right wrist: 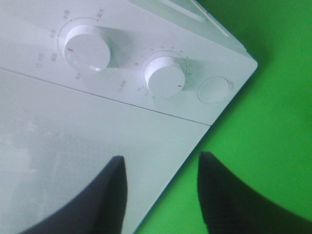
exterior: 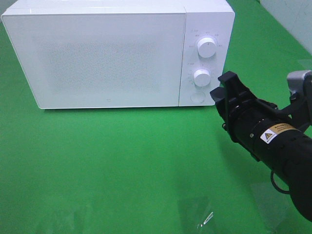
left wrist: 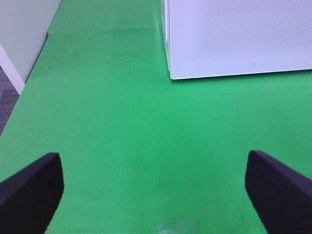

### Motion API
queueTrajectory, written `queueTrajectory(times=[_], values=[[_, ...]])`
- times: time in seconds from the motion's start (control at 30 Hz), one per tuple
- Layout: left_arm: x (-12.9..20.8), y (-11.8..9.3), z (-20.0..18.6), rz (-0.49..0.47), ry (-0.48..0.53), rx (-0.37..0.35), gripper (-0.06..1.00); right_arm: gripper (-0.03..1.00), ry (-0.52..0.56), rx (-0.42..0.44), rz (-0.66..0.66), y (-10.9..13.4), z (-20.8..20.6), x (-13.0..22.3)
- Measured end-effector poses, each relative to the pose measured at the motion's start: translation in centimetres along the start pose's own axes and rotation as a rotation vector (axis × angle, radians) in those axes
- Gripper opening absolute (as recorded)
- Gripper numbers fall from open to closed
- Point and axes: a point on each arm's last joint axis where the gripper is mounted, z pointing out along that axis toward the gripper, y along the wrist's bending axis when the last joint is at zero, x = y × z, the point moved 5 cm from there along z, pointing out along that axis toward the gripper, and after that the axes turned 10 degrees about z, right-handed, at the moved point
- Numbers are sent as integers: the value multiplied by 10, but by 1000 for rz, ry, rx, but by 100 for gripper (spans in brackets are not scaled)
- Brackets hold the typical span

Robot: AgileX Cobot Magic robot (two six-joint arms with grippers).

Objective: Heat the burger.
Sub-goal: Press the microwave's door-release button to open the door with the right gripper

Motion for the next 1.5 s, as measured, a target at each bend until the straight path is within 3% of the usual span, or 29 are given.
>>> queueTrajectory(times=[0.07, 0.1, 0.2, 0.27, 0.33, 0.7, 1.5], values=[[0, 0, 0, 0, 0, 0, 92, 42, 1, 0, 48, 0, 0, 0], [0, 0, 0, 0, 0, 0, 92, 33, 2, -1, 191, 0, 0, 0], [0, 0, 0, 0, 0, 0, 92, 24, 2, -1, 230, 0, 0, 0], [0, 0, 0, 0, 0, 0, 92, 8, 8, 18, 317, -2, 0, 1], [0, 0, 0, 0, 0, 0, 92, 2, 11, 35, 354, -5, 0, 2], [0, 0, 0, 2, 0, 0, 92, 2, -31, 128, 443, -20, 1, 1], [0, 0, 0, 2, 0, 0, 92, 2, -101, 203, 489, -37, 89, 2]])
